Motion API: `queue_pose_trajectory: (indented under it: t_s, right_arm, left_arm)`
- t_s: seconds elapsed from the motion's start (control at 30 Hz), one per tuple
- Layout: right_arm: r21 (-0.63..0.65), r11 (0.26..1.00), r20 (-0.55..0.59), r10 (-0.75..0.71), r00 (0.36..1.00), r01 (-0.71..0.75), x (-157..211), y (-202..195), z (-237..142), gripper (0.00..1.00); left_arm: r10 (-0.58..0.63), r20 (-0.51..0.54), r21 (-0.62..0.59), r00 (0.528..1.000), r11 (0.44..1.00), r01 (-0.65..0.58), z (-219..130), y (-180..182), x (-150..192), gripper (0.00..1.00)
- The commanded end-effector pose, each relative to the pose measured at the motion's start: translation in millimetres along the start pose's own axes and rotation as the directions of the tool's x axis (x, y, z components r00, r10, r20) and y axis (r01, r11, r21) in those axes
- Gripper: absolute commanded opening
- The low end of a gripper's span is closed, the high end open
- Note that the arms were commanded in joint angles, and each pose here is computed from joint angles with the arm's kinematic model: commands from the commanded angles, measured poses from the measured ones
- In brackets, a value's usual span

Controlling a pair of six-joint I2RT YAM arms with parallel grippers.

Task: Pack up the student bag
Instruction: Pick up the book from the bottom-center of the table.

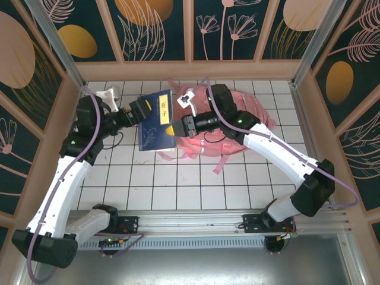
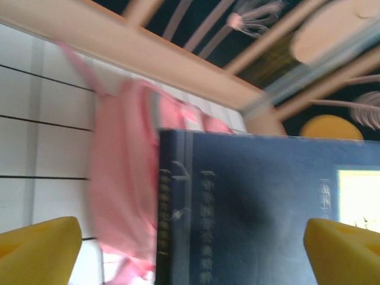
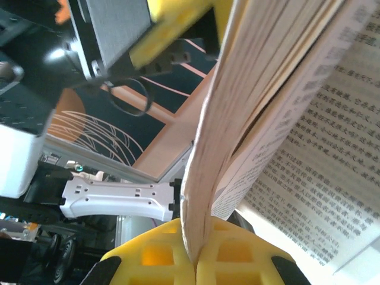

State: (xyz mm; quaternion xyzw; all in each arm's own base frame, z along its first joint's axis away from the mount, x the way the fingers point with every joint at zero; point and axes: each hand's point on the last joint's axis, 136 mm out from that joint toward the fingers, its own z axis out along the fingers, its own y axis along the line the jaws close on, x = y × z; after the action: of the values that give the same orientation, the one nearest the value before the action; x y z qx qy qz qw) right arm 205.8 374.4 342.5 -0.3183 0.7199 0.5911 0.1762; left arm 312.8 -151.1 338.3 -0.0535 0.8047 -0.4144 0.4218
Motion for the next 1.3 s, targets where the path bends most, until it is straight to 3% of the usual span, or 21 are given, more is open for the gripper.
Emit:
queue_pose_trajectory:
  t_s: [0.0,0.17,0.3,0.4,0.5,0.63,0.77,0.83,0.9,1.07,1.13,1.27]
  right_arm:
    - [-0.118,0.980,0.046,-0.155,0.987,0.160,-5,41,-19,0.00]
    - [-0.141,0.971,0.074,-0.183,0.980,0.192,-5,50,-32,0.00]
    - [-0.129,0.973,0.075,-0.182,0.981,0.190,-4,47,-37,0.00]
    - [-0.098,0.979,0.073,-0.173,0.982,0.179,-3,37,-39,0.00]
    - [-0.075,0.984,0.075,-0.155,0.985,0.161,-3,27,-40,0.00]
    - [-0.040,0.988,0.089,-0.145,0.985,0.149,-5,17,-40,0.00]
    - [0.020,0.991,0.114,-0.137,0.984,0.136,-11,7,-40,0.00]
    - [0.070,0.990,0.133,-0.133,0.982,0.124,-15,0,-42,0.09]
    - [0.131,0.985,0.167,-0.130,0.977,0.109,-21,-7,-46,0.30]
    - [0.275,0.961,0.377,-0.111,0.920,0.004,-41,-22,-71,0.74]
    - [0.257,0.966,0.466,-0.099,0.879,-0.027,-44,-21,-79,0.85]
    - [0.126,0.992,0.614,-0.070,0.786,-0.010,-49,2,-85,0.86]
  left_arm:
    - [0.017,-0.039,0.372,0.999,0.928,-0.001,-8,-63,6,0.99]
    - [-0.010,-0.058,0.494,0.998,0.869,0.037,-11,-77,10,0.95]
    - [-0.044,-0.072,0.505,0.996,0.860,0.074,-8,-74,11,0.78]
    - [-0.045,-0.080,0.565,0.996,0.821,0.082,-14,-82,14,0.55]
    - [-0.033,-0.085,0.603,0.996,0.794,0.077,-18,-89,17,0.39]
    - [-0.013,-0.082,0.629,0.997,0.775,0.062,-23,-94,21,0.31]
    - [0.003,-0.076,0.639,0.997,0.767,0.047,-26,-96,24,0.11]
    - [0.010,-0.068,0.643,0.998,0.765,0.036,-28,-98,23,0.08]
    - [0.018,-0.057,0.644,0.998,0.765,0.023,-29,-100,21,0.01]
    - [-0.017,0.048,0.599,0.999,0.800,-0.015,-29,-101,-3,0.00]
    - [-0.069,0.113,0.598,0.991,0.802,-0.012,-32,-102,-18,0.00]
    - [-0.246,0.268,0.633,0.931,0.774,0.022,-45,-94,-49,0.00]
